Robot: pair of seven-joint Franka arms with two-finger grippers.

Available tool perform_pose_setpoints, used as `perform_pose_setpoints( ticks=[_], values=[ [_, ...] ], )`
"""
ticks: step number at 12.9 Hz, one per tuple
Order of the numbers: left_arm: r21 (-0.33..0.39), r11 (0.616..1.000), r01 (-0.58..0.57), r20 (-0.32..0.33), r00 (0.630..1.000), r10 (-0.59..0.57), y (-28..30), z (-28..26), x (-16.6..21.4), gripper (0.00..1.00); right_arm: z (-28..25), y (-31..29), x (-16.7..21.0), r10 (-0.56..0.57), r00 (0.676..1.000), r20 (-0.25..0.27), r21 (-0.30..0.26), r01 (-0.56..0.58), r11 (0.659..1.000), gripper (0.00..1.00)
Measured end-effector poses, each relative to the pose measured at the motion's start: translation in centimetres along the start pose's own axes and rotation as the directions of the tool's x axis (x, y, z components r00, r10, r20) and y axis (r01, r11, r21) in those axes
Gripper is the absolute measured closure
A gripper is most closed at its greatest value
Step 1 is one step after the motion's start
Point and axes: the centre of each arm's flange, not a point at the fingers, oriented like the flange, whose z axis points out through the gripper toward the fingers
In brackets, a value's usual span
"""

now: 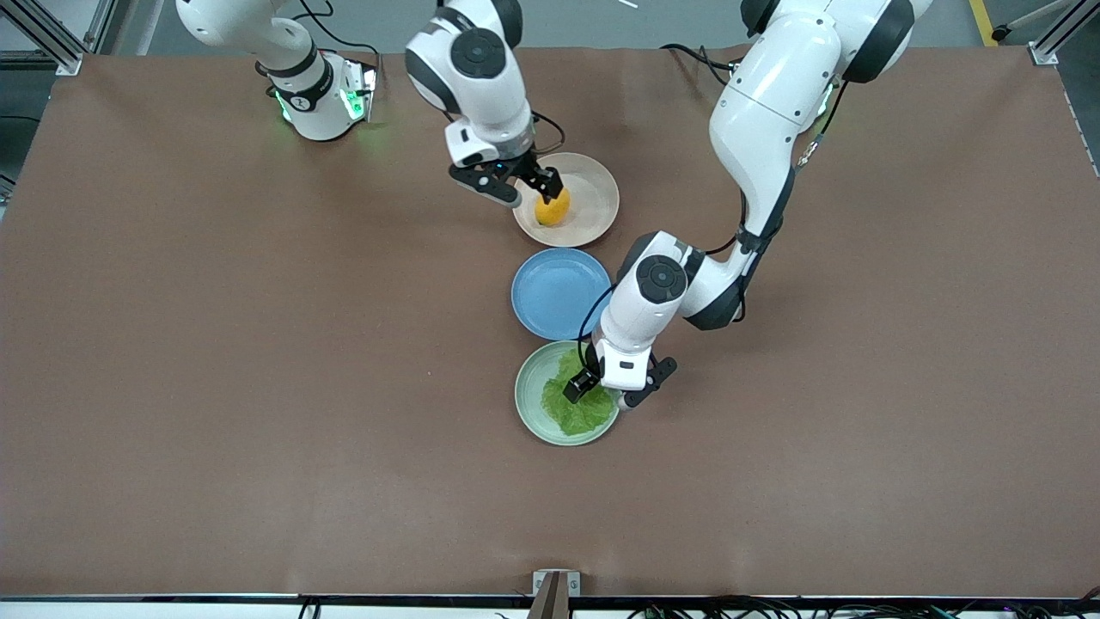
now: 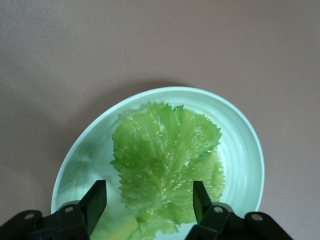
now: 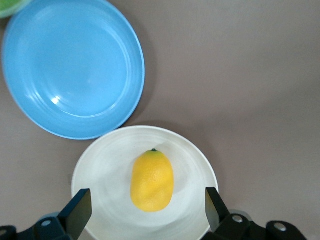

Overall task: Pick lemon and lettuce from plates
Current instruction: 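Grasp the lettuce with the left gripper while the right gripper grasps the lemon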

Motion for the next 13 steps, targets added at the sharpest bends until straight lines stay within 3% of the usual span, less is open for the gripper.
perform_pose_setpoints(
  ticks=[3,4,5,8,9,12,13],
  values=[
    [0.004,1.000,-0.007,0.004,1.000,0.007,0.0,0.4,-0.6,0.49,4.8,-0.5,-1.6,0.012,0.999,-0.051,-0.009,-0.013,1.000,0.00],
    [0.002,1.000,-0.007,0.003,1.000,0.007,0.0,0.3,-0.5,0.50,6.1,-0.7,-2.1,0.013,0.998,-0.054,-0.005,-0.014,1.000,0.00],
    [0.000,1.000,-0.007,0.002,1.000,0.007,0.1,0.2,-0.5,0.57,7.2,-0.8,-2.6,0.015,0.998,-0.055,0.001,-0.015,1.000,0.00],
    [-0.010,1.000,-0.007,-0.001,1.000,0.007,0.5,-0.1,-0.4,0.92,9.5,-1.1,-3.4,0.019,0.998,-0.058,0.008,-0.019,1.000,0.00],
    [-0.012,1.000,-0.007,-0.002,1.000,0.007,0.6,-0.2,-0.3,0.96,10.0,-1.3,-3.6,0.022,0.998,-0.058,0.004,-0.022,1.000,0.00],
    [-0.033,0.999,-0.007,-0.008,1.000,0.007,1.3,-0.9,-0.1,0.97,11.3,-1.8,-4.4,0.026,0.998,-0.060,-0.006,-0.027,1.000,0.04],
    [-0.052,0.999,-0.008,-0.014,1.000,0.007,1.9,-1.8,0.1,0.97,11.6,-1.9,-4.6,0.025,0.998,-0.061,-0.010,-0.026,1.000,0.14]
  ],
)
